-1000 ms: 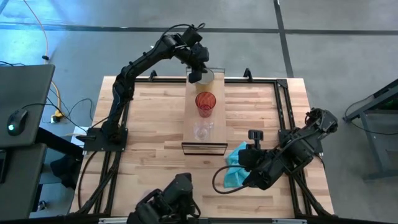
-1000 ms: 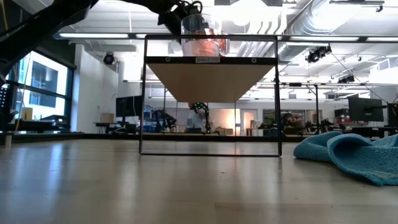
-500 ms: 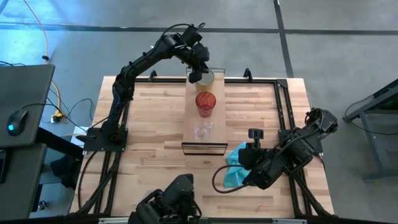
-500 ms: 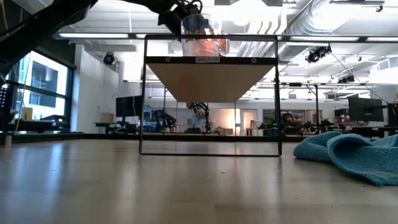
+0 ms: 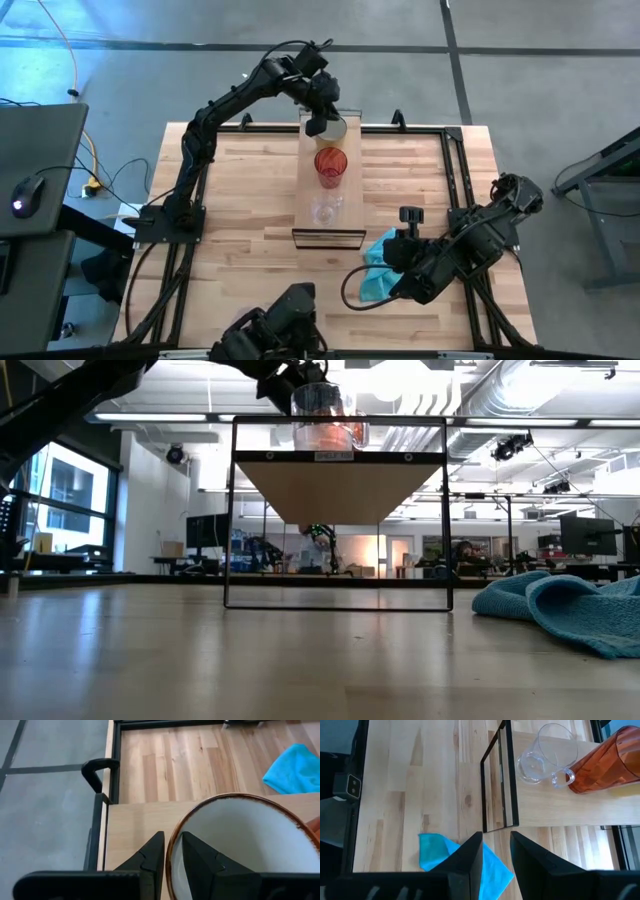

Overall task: Stack small to large cups/mugs on shelf
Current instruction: Put the yellow mug on the shelf, then return to Home Position

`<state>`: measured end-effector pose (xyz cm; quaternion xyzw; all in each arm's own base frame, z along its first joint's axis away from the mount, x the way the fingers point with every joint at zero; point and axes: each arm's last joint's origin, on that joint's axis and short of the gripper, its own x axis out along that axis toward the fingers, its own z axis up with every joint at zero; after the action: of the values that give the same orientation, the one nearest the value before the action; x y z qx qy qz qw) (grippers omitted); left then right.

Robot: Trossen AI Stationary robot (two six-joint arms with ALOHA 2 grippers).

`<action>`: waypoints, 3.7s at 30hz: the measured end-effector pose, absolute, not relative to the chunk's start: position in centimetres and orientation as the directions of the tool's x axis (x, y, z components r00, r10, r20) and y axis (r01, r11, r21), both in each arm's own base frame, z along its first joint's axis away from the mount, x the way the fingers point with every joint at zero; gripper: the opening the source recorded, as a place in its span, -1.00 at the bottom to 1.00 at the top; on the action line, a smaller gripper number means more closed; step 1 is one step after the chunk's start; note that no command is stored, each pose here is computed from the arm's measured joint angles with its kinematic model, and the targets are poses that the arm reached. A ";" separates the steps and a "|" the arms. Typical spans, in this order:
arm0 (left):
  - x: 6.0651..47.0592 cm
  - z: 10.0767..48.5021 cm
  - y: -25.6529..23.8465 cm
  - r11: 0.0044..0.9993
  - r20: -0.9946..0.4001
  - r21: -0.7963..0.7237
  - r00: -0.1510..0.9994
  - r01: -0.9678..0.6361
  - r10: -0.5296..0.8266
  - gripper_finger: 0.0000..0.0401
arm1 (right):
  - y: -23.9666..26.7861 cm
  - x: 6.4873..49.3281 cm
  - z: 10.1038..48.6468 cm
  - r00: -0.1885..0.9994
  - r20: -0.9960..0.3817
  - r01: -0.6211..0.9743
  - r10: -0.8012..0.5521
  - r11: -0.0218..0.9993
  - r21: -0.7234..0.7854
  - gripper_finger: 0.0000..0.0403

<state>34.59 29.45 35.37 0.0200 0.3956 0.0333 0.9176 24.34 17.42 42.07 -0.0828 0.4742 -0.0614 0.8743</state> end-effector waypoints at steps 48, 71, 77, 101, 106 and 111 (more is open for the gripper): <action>15.9 56.8 12.0 0.976 -0.215 0.216 0.973 -0.038 0.085 -0.72 | 9.2 15.7 51.0 0.829 -0.362 0.197 -0.426 0.829 -0.524 -0.54; 10.5 50.9 7.1 0.953 -0.021 0.297 0.997 -0.062 0.071 -0.72 | 0.5 4.0 55.6 0.985 -0.121 0.098 -0.125 0.974 -0.206 -0.54; 9.9 48.2 6.6 0.945 0.091 0.309 0.992 -0.112 0.088 -0.72 | 0.6 3.8 55.0 0.983 -0.175 0.003 -0.046 0.972 -0.235 -0.54; 11.2 38.1 9.3 0.861 0.336 0.013 0.813 -0.509 0.476 -0.72 | -2.5 0.6 53.5 0.928 -0.196 0.286 -0.318 0.942 -0.177 -0.54; 12.3 35.1 10.4 0.870 0.365 -0.051 0.802 -0.490 0.473 -0.72 | -3.2 -0.2 53.0 0.925 -0.209 0.295 -0.316 0.947 -0.127 -0.54; 13.7 32.6 10.7 0.889 0.349 -0.094 0.821 -0.449 0.452 -0.72 | -3.2 -0.1 51.8 0.920 -0.222 0.297 -0.324 0.943 -0.149 -0.54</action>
<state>13.66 10.75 32.63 -0.0038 -0.1841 0.2359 0.9542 -0.12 -3.21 51.82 -0.0562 0.1224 -0.1586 0.9781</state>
